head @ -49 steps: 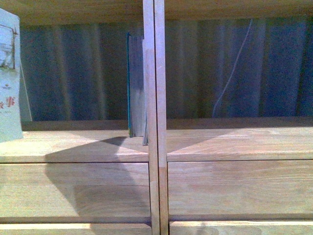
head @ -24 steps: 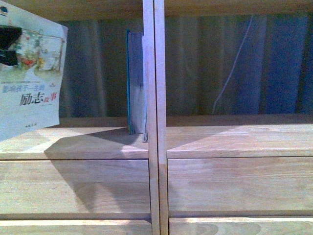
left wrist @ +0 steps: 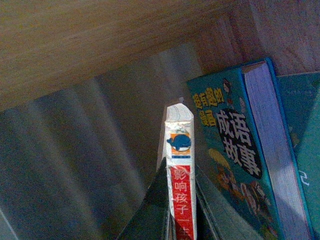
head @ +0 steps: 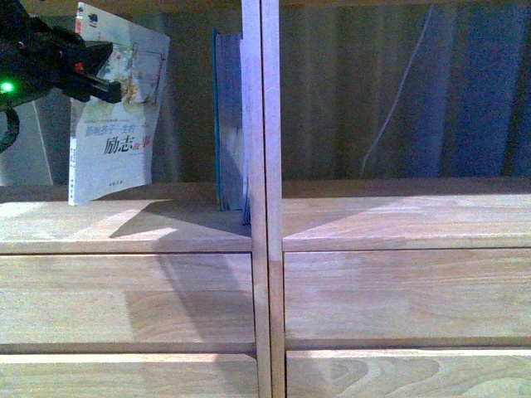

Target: Organize books on shelf

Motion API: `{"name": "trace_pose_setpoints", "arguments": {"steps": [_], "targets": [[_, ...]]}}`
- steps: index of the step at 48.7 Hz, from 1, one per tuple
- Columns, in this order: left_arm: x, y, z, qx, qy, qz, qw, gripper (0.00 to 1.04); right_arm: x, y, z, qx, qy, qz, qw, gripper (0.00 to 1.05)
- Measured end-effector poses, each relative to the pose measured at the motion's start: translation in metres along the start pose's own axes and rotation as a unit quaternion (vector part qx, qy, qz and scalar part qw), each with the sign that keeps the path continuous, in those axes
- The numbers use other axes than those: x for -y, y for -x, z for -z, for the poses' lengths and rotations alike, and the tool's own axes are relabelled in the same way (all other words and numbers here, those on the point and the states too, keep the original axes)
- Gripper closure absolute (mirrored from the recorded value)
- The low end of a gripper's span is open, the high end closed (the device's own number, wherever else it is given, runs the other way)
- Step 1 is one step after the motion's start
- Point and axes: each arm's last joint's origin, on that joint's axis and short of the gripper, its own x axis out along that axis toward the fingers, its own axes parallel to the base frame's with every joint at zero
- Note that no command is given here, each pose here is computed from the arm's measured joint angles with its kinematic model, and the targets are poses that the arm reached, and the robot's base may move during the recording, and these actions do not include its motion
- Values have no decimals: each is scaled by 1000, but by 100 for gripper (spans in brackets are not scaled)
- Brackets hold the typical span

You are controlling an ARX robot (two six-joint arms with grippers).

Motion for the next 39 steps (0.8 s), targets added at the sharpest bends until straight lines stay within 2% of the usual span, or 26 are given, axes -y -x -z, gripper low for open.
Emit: {"name": "trace_pose_setpoints", "arguments": {"steps": [13, 35, 39], "targets": [[18, -35, 26, -7, 8, 16, 1000, 98, 0, 14, 10, 2, 0, 0, 1000, 102], [52, -64, 48, -15, 21, 30, 999, 98, 0, 28, 20, 12, 0, 0, 1000, 102], [54, -65, 50, -19, 21, 28, 999, 82, 0, 30, 21, 10, 0, 0, 1000, 102]]}}
